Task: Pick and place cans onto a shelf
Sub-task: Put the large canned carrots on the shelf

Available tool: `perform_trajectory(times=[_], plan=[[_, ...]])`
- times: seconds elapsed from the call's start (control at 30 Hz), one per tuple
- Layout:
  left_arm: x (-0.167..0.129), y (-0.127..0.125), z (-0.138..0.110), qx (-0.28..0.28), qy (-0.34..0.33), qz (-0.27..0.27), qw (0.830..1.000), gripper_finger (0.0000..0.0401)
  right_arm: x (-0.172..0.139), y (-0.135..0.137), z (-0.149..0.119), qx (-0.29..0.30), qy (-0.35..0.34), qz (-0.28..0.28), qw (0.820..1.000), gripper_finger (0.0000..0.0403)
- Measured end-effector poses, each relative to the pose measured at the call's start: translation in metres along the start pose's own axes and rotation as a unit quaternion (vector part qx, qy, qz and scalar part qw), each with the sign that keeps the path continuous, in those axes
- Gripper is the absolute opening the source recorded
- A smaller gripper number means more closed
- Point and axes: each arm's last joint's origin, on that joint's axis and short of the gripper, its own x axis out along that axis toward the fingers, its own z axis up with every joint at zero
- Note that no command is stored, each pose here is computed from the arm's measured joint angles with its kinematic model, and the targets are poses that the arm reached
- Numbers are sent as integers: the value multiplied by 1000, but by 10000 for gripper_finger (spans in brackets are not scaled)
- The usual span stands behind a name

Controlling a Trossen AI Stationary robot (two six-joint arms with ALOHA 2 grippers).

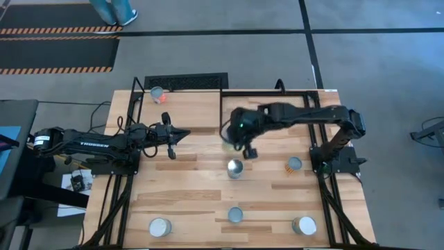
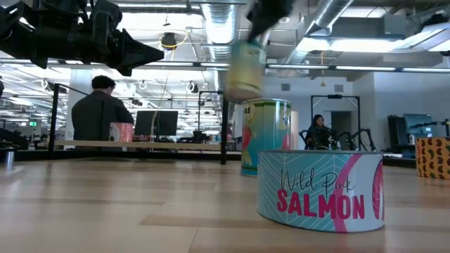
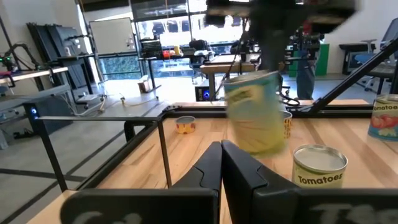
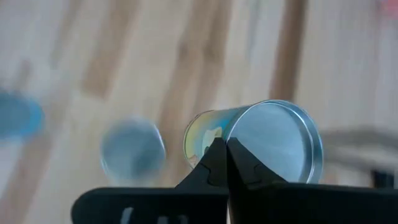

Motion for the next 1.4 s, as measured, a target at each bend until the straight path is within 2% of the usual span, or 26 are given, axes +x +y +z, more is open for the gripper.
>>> perform_trajectory(times=[0.13, 0.33, 0.67, 0.97, 1.27, 1.4], plan=[[0, 0, 0, -2, 0, 0, 1000, 0, 33, 14, 14, 8, -29, 13, 999, 3], [0, 0, 0, -2, 0, 0, 1000, 0, 96, 21, 20, 4, -18, 16, 1000, 4], [0, 0, -1, -2, 5, 0, 1000, 0, 154, 14, 37, -52, 2, -3, 999, 5], [0, 0, -2, 0, 11, 1, 1000, 0, 169, 3, 40, -79, 4, -17, 997, 19], [0, 0, -3, 5, 14, 3, 1000, 0, 167, -2, 42, -77, -7, -25, 997, 79], [0, 0, -2, 5, 14, 3, 1000, 0, 146, 2, 48, -98, -3, -21, 995, 98]])
